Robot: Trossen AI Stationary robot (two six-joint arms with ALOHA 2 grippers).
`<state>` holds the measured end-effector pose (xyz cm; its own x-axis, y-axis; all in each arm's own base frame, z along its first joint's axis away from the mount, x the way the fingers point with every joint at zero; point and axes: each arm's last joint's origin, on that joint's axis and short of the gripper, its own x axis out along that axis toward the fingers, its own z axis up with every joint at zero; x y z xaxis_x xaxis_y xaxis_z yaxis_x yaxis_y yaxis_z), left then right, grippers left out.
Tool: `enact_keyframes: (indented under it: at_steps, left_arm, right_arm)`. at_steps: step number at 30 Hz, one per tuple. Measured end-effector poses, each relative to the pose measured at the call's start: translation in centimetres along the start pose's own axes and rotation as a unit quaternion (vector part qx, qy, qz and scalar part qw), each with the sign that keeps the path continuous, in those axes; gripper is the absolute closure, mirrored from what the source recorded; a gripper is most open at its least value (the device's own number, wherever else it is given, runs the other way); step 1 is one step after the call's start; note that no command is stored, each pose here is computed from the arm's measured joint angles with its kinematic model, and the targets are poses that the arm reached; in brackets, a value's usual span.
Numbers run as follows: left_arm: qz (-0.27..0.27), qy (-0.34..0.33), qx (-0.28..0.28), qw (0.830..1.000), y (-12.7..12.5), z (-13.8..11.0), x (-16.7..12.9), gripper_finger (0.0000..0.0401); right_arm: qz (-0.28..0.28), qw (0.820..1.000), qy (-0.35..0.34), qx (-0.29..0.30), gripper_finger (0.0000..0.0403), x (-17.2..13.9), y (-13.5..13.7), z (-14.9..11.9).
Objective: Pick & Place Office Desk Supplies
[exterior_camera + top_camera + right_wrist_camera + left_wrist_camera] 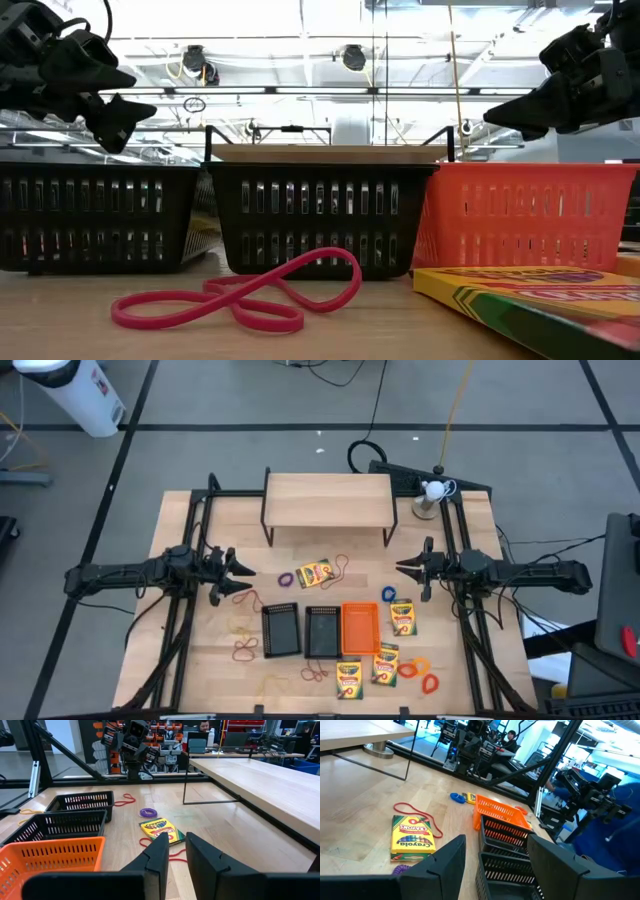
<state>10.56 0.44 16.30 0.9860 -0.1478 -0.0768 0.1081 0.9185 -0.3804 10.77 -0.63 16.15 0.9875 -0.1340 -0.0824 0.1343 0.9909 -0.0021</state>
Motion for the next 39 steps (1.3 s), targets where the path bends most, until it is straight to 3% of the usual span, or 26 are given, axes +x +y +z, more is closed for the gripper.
enact_keyframes:
  at_steps: [22, 29, 39]
  left_arm:
    - [0.000, 0.000, 0.002, 1.000, 0.00, 0.00, 0.00, 0.0187]
    - [0.026, -0.009, 0.083, 0.996, 0.14, 0.08, 0.00, 0.0187]
    - [0.041, -0.041, 0.086, 0.995, 0.07, 0.62, -0.03, 0.0187]
  right_arm:
    - [0.000, 1.000, 0.000, 0.000, 0.0344, 0.00, 0.00, 0.01]
    - [0.000, 1.000, 0.000, 0.000, 0.0344, 0.00, 0.00, 0.02]
    - [0.000, 1.000, 0.000, 0.000, 0.0344, 0.00, 0.00, 0.00]
